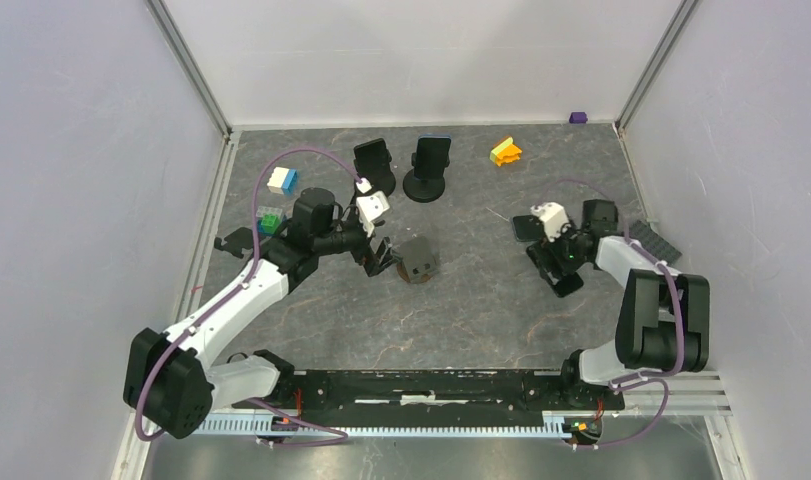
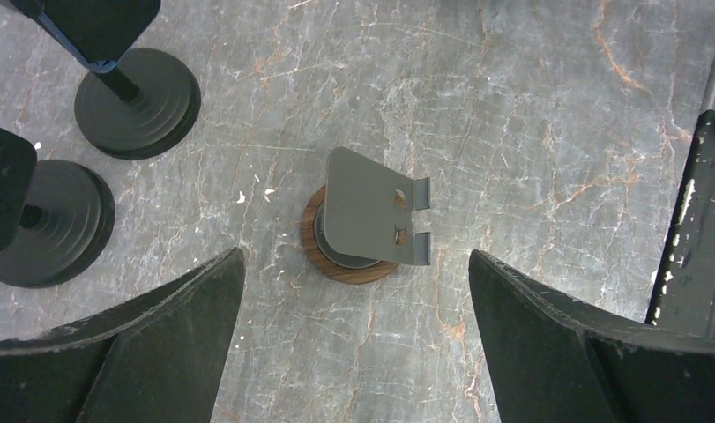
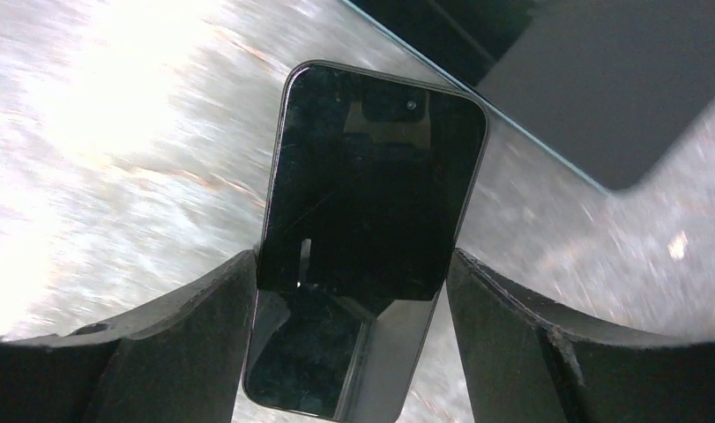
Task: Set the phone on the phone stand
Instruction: Pick up the phone at the center of the board.
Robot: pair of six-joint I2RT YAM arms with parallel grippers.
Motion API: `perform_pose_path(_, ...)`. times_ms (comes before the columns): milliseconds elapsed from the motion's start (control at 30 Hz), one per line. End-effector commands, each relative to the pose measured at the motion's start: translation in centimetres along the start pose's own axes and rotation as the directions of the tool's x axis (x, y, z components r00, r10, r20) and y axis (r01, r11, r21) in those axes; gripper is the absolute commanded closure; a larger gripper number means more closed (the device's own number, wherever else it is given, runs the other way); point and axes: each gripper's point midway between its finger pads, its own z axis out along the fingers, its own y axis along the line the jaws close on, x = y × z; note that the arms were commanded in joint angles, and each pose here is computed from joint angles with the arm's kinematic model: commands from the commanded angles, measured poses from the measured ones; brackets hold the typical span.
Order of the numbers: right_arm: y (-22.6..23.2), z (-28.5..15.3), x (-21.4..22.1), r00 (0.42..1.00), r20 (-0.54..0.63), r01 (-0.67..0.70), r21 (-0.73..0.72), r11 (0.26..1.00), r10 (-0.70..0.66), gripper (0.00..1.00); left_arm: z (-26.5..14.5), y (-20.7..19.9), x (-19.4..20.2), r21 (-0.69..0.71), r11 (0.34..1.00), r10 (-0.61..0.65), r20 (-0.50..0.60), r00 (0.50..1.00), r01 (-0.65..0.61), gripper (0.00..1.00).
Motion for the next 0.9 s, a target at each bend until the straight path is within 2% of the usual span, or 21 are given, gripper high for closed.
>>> perform_pose_path(0,5.9,2.1,2.2,0.985,-0.090,0.131,-0.147,0.980,-0.145,0.19,-0.9,-0.6,-3.1,0.039,0.996,0.072,0.072,0.995,-0.075,0.00)
perform_pose_path(200,10.0,3.2,-0.4,0.966,-0.035,0.241,-0.255,0.937,-0.258,0.18,-1.1,-0.8,-2.9,0.041,0.996,0.073,0.063,0.995,-0.076,0.00)
perform_pose_path(500,10.5,2.9,-0.2,0.943,-0.056,0.297,-0.310,0.903,-0.329,0.03,-1.5,-1.0,-2.2,0.038,0.996,0.076,0.048,0.996,-0.078,0.00)
perform_pose_path(867,10.1,2.9,2.7,0.920,-0.140,0.311,-0.308,0.899,-0.366,0.05,-1.4,-1.5,-1.9,0.064,0.995,0.069,0.050,0.996,-0.072,0.00)
